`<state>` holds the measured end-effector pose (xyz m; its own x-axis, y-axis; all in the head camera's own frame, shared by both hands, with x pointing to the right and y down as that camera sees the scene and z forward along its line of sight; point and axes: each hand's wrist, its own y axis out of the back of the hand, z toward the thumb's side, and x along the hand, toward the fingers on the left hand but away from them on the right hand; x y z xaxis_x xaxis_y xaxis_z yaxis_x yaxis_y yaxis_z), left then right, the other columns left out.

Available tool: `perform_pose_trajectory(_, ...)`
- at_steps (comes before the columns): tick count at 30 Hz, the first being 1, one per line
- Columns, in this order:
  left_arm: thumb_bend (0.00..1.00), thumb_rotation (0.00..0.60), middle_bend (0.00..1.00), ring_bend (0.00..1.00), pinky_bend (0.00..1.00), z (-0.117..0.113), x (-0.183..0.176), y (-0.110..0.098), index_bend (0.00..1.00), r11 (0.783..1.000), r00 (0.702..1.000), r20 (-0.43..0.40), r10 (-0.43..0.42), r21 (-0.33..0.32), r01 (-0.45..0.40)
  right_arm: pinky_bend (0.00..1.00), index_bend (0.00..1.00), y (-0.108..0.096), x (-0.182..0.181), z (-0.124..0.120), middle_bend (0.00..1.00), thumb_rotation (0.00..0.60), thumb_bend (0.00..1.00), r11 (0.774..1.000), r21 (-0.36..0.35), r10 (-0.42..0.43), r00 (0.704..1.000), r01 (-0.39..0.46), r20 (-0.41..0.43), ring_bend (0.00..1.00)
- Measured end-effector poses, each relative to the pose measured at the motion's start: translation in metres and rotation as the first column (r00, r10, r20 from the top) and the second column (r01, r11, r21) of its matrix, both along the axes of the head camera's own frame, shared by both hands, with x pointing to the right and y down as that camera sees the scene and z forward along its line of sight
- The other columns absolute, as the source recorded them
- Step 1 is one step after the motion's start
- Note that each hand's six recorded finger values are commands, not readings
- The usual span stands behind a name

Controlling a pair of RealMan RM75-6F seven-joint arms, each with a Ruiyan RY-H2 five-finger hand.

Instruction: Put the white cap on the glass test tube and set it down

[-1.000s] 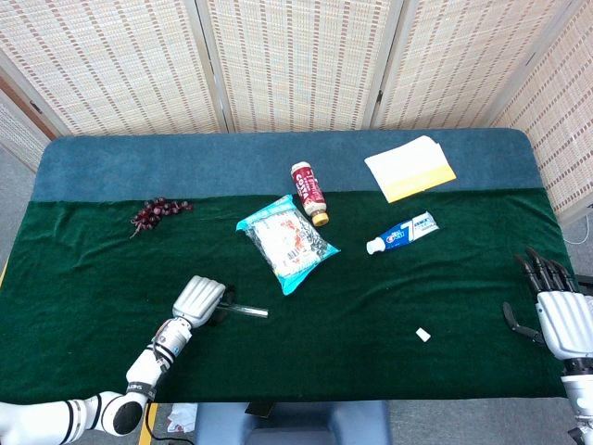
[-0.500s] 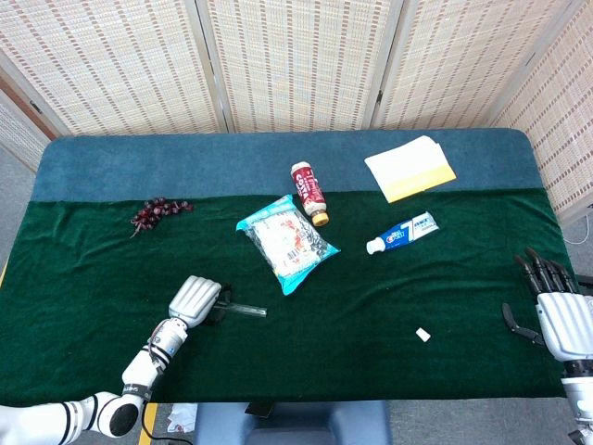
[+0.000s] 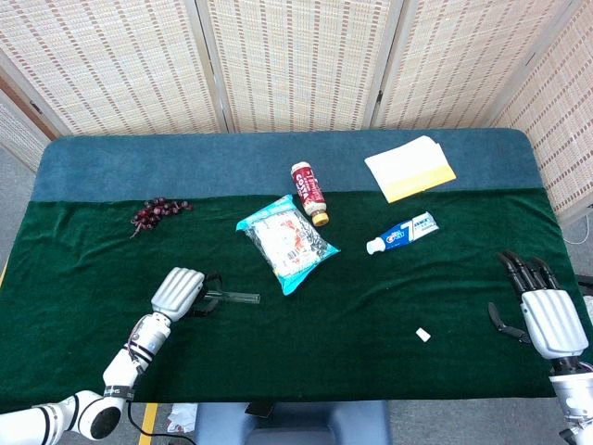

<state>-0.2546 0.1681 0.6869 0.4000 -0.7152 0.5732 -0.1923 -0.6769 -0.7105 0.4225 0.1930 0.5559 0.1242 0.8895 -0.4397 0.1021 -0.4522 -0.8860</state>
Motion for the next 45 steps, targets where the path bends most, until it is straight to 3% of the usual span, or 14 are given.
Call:
perform_pose_trajectory(4,0.53,0.600,1.00,1.00,1.00,-0.008,-0.004,-0.001,0.70,1.000,1.000,-0.005,-0.003,0.010,0.003,0.19,0.02,-0.001,-0.009,0.005,0.22,0.412,0.53,1.000,-0.010,-0.030,1.000,0.030,0.002,0.25)
perform_pose_trajectory(7,0.53,0.600,1.00,1.00,1.00,-0.013,-0.006,-0.001,0.70,1.000,1.000,-0.004,-0.003,0.013,0.004,0.44,0.10,-0.001,-0.015,0.010,0.38,0.417,0.52,0.998,-0.014,-0.055,0.998,0.055,-0.007,0.46)
perform_pose_trajectory(9,0.52,0.600,1.00,1.00,1.00,-0.015,-0.008,-0.001,0.70,1.000,1.000,-0.001,-0.002,0.013,0.002,0.70,0.16,-0.001,-0.020,0.013,0.54,0.419,0.49,0.996,-0.015,-0.084,0.996,0.084,-0.024,0.68)
perform_pose_trajectory(12,0.53,0.600,1.00,1.00,1.00,-0.018,-0.009,0.000,0.71,1.000,1.000,-0.003,-0.004,0.016,0.004,0.89,0.23,0.001,-0.028,0.024,0.72,0.421,0.43,0.991,-0.038,-0.127,0.991,0.125,-0.044,0.89)
perform_pose_trajectory(17,0.52,0.600,1.00,1.00,1.00,-0.020,-0.009,0.002,0.71,1.000,1.000,-0.003,-0.002,0.014,0.002,0.96,0.24,0.008,-0.038,0.050,0.82,0.420,0.27,0.973,-0.119,-0.209,0.974,0.197,-0.092,0.99)
perform_pose_trajectory(21,0.52,0.600,1.00,1.00,1.00,-0.020,-0.010,0.004,0.71,1.000,1.000,0.002,-0.002,0.008,0.002,0.98,0.22,0.016,-0.041,0.070,0.85,0.419,0.19,0.959,-0.163,-0.254,0.958,0.231,-0.131,1.00)
perform_pose_trajectory(27,0.52,0.600,1.00,1.00,1.00,-0.019,-0.010,0.007,0.71,1.000,1.000,0.009,0.000,-0.002,0.000,0.99,0.14,0.028,-0.039,0.094,0.87,0.418,0.15,0.950,-0.208,-0.268,0.950,0.232,-0.161,1.00)
perform_pose_trajectory(32,0.52,0.600,1.00,1.00,1.00,-0.018,-0.011,0.008,0.71,1.000,1.000,0.012,-0.006,-0.008,0.006,0.99,0.14,0.033,-0.035,0.105,0.87,0.417,0.15,0.951,-0.215,-0.263,0.949,0.223,-0.174,1.00)
perform_pose_trajectory(45,0.52,0.600,1.00,1.00,1.00,-0.017,-0.012,0.009,0.71,1.000,1.000,0.011,-0.014,-0.015,0.014,0.99,0.13,0.029,-0.055,0.126,0.87,0.417,0.15,0.939,-0.231,-0.292,0.947,0.256,-0.135,1.00)
